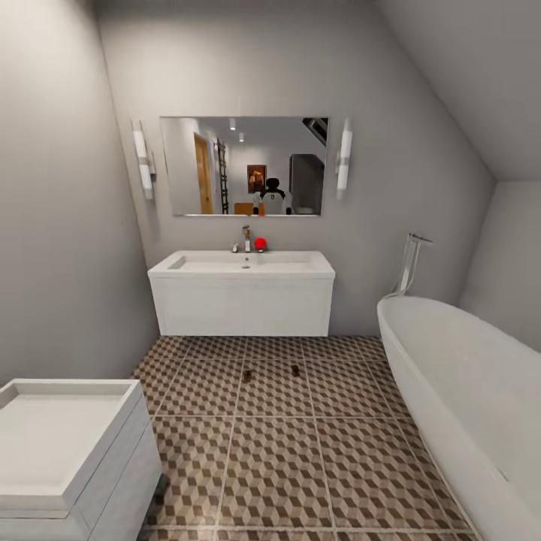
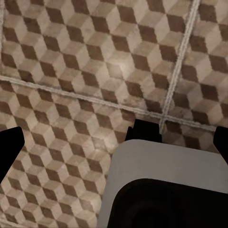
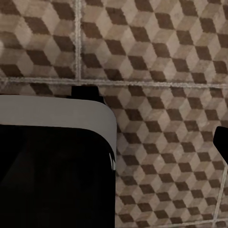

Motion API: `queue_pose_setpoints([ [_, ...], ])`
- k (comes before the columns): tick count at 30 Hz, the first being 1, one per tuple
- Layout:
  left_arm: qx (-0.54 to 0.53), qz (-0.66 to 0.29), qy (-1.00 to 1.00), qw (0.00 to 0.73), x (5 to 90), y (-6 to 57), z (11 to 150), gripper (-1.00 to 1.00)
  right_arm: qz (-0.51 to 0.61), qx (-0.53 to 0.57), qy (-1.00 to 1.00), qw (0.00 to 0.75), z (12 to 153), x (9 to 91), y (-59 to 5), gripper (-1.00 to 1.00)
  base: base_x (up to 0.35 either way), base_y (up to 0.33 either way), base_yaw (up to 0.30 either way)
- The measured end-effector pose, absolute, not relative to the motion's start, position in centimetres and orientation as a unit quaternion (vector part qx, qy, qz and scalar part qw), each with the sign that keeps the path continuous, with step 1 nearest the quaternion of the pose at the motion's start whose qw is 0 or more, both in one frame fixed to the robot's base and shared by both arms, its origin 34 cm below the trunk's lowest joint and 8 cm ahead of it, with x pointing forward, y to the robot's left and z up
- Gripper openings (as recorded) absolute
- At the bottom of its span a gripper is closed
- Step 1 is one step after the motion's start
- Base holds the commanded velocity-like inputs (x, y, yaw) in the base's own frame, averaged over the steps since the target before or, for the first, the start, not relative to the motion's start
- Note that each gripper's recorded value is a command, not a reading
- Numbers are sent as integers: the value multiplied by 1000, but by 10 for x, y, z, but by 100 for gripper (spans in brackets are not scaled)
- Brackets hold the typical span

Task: Take the four mousetraps from the cabinet in the bathroom and place them on the bathroom floor. Make sure all four end up on the same floor surface, and ensure that at least two of them are either under or directly next to the same bathroom sink.

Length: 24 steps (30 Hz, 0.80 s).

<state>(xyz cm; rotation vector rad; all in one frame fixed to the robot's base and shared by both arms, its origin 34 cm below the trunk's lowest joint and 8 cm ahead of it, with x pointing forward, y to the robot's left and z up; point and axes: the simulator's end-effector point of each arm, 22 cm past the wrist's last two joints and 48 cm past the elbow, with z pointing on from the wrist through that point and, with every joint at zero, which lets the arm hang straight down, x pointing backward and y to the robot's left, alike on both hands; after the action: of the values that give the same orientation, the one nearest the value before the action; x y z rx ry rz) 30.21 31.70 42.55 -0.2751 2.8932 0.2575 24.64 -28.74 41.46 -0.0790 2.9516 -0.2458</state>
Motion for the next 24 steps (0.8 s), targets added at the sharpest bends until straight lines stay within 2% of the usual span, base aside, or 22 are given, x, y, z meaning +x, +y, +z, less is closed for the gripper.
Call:
queue_pose_setpoints([
  [12,-93,87,985,112,302,317,426,100,-81,-26,992,89,414,246,-287,100,0,0,10],
  [24,-92,86,986,112,303,314,425,100,-81,-27,992,89,414,246,-286,100,0,0,212],
])
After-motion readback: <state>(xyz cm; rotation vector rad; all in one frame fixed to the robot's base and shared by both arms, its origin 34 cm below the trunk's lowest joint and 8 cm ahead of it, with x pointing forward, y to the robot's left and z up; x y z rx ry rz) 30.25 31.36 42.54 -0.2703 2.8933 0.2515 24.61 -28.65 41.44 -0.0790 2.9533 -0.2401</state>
